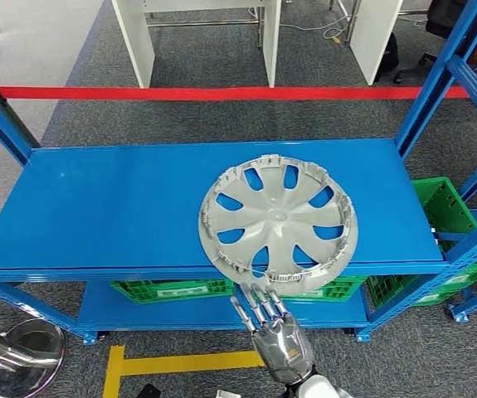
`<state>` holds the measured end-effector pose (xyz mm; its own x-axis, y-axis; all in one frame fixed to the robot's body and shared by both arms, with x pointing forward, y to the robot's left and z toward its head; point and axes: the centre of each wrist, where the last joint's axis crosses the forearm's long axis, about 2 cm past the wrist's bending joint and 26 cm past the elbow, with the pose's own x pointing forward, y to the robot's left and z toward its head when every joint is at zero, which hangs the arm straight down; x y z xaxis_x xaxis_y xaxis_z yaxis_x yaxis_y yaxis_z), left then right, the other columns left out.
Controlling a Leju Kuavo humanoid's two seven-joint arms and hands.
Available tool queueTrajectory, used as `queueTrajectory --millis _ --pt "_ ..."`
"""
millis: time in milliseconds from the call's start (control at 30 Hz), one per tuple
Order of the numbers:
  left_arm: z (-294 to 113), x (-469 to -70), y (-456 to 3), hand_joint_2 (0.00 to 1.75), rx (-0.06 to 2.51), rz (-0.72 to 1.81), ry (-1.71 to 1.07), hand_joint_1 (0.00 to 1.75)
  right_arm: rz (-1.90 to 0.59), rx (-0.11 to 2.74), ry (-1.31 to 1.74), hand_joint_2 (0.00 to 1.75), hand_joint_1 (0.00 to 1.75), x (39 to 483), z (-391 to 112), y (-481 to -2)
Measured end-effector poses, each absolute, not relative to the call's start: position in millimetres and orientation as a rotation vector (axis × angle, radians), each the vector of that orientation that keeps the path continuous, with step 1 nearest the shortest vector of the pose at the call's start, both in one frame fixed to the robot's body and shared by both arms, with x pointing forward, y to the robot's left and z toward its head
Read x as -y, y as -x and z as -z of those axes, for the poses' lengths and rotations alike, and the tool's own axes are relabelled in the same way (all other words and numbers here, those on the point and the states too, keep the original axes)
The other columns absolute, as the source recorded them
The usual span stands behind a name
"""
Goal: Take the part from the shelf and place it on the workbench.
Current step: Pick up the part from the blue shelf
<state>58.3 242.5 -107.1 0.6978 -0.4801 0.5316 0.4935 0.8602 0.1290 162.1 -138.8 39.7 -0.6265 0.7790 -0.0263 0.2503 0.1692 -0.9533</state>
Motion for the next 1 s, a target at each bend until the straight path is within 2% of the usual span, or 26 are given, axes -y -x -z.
queueTrajectory --millis 733,1000 --pt "106.9 -242.8 -60.1 0.00 0.587 0.543 0.023 0.00 -1.555 1.915 1.035 1.75 0.00 163.5 -30.3 -188.9" --pt "106.9 -243.0 -60.1 0.00 0.586 0.543 0.022 0.00 -1.493 1.894 1.094 1.75 0.00 162.1 -36.2 -198.0"
